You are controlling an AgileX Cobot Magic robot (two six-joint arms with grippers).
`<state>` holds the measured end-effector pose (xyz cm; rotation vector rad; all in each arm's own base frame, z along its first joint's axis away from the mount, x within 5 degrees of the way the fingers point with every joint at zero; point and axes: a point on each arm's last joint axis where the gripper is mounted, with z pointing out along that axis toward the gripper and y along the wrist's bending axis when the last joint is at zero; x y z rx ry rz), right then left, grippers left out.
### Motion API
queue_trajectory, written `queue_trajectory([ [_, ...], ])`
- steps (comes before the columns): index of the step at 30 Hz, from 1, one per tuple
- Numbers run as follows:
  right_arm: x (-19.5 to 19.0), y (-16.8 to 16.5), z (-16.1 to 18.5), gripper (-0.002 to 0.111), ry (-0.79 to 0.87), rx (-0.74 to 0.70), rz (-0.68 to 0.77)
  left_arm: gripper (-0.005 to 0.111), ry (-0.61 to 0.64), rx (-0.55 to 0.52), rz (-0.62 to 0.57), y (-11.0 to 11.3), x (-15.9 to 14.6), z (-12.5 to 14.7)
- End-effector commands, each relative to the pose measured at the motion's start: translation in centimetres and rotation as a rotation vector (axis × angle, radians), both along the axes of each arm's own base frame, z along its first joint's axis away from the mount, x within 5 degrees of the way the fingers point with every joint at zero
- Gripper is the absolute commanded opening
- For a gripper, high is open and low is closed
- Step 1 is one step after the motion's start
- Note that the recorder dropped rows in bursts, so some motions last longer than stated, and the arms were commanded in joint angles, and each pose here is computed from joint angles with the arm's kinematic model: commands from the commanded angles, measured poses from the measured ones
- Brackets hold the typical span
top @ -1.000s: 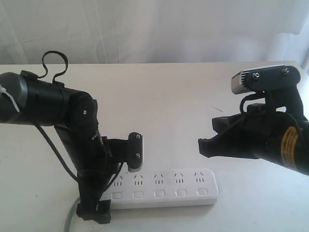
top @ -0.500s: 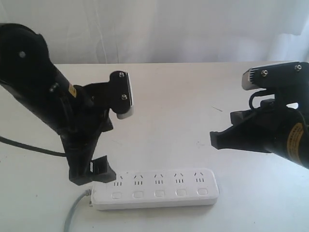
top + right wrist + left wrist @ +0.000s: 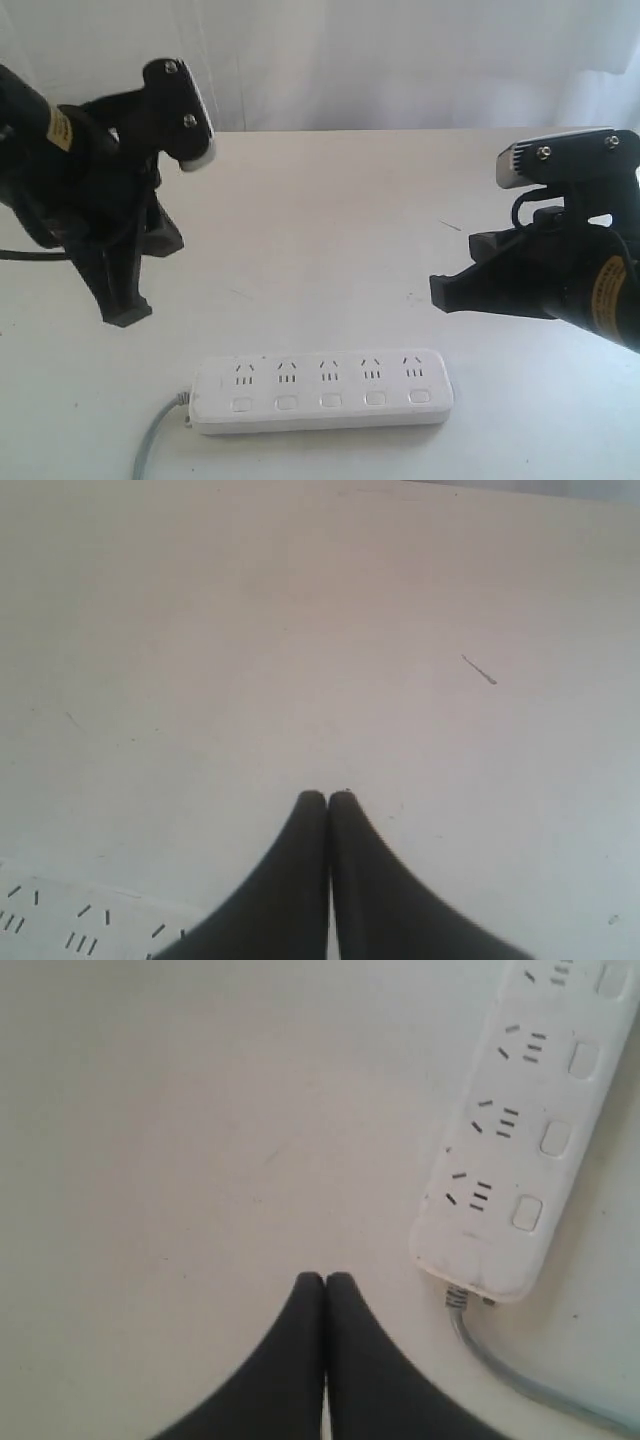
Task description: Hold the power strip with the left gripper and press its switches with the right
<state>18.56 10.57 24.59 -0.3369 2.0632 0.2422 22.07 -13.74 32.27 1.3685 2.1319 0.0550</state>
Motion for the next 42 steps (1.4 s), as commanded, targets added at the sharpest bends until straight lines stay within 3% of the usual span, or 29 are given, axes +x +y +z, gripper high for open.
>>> queue_trajectory([
  [1, -0.7, -0.2, 1.2, 0.0, -0.05, 0.028, 0.021, 0.0, -0.107, -0.122, 0.05, 1.1, -1.7, 3.0],
  [3, -1.4, -0.6, 2.4, 0.0, -0.095, 0.065, 0.032, 0.0, -0.207, -0.214, 0.062, 2.1, -3.4, 4.9],
  [8, -3.5, -2.2, 5.5, 0.0, -0.23, 0.164, 0.031, 0.0, -0.344, -0.381, 0.054, 3.5, -6.3, 6.1],
  [11, -4.9, -4.1, 7.4, 0.0, -0.332, 0.232, 0.004, 0.0, -0.376, -0.477, 0.054, 4.2, -8.0, 5.4],
  [16, -8.9, -8.6, 10.5, 0.0, -0.586, 0.292, -0.186, 0.0, -0.419, -0.619, 0.075, 4.7, -9.1, 3.5],
  [22, -16.0, -10.7, 12.4, 0.0, -0.878, 0.397, -0.181, 0.0, -0.484, -0.722, 0.048, 4.8, -10.5, 2.5],
  [30, -18.3, -11.3, 12.5, 0.0, -0.968, 0.432, -0.175, 0.0, -0.411, -0.687, 0.052, 4.7, -10.6, 0.2],
  [38, -18.1, -11.1, 12.2, 0.0, -0.955, 0.426, -0.163, 0.0, -0.342, -0.646, 0.062, 4.7, -10.8, -1.5],
  [42, -17.2, -11.5, 10.8, 0.0, -0.913, 0.409, -0.242, 0.0, -0.347, -0.65, 0.063, 4.7, -10.8, -1.5],
])
